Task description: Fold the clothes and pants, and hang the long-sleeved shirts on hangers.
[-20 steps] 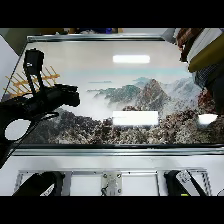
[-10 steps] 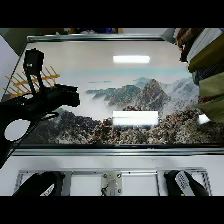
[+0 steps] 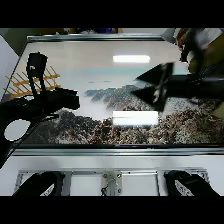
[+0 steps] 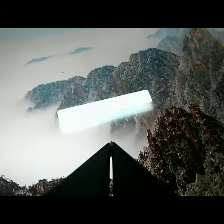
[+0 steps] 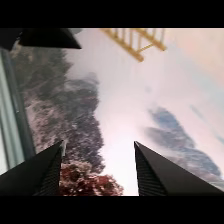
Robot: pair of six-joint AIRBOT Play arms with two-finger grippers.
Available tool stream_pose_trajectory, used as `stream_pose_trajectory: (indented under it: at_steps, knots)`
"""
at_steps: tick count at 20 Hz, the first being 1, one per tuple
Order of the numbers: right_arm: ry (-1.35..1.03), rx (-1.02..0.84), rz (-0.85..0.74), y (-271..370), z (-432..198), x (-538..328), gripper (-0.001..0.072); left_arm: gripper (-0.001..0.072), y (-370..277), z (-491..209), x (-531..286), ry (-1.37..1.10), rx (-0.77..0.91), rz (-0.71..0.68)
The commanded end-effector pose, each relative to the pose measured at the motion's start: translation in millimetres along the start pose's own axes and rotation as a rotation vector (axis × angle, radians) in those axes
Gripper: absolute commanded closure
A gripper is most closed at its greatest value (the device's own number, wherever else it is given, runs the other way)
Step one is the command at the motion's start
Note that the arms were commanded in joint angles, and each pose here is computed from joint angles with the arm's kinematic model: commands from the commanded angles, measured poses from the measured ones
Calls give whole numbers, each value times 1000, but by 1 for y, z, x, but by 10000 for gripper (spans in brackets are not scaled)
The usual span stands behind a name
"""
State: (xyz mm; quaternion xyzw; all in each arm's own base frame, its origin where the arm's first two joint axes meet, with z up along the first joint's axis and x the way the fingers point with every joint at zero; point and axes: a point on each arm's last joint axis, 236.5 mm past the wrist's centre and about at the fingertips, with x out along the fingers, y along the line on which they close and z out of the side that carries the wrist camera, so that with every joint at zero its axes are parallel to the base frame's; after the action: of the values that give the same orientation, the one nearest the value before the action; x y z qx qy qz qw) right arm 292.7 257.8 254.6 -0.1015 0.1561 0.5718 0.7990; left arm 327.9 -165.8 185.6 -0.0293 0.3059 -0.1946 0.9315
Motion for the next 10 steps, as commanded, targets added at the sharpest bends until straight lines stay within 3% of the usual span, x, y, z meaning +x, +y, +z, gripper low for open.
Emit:
stream_pose_trajectory:
  at_steps: [1, 6, 7, 8, 9, 10]
  knots:
    - [87, 37, 134, 40, -36, 62, 240, 691, 0, -1, 0, 6, -5, -3]
    - [96, 54, 152, 43, -43, 84, 242, 691, -1, -1, 0, 6, -5, -3]
    - [96, 54, 152, 43, -43, 84, 304, 691, -1, -1, 0, 6, -5, -3]
    - [99, 54, 158, 44, -43, 84, 541, 690, -1, -1, 0, 6, -5, -3]
    - [105, 54, 167, 46, -45, 83, 691, 691, -1, -1, 0, 6, -5, -3]
    - [107, 55, 169, 46, -45, 83, 694, 691, -1, -1, 0, 6, -5, -3]
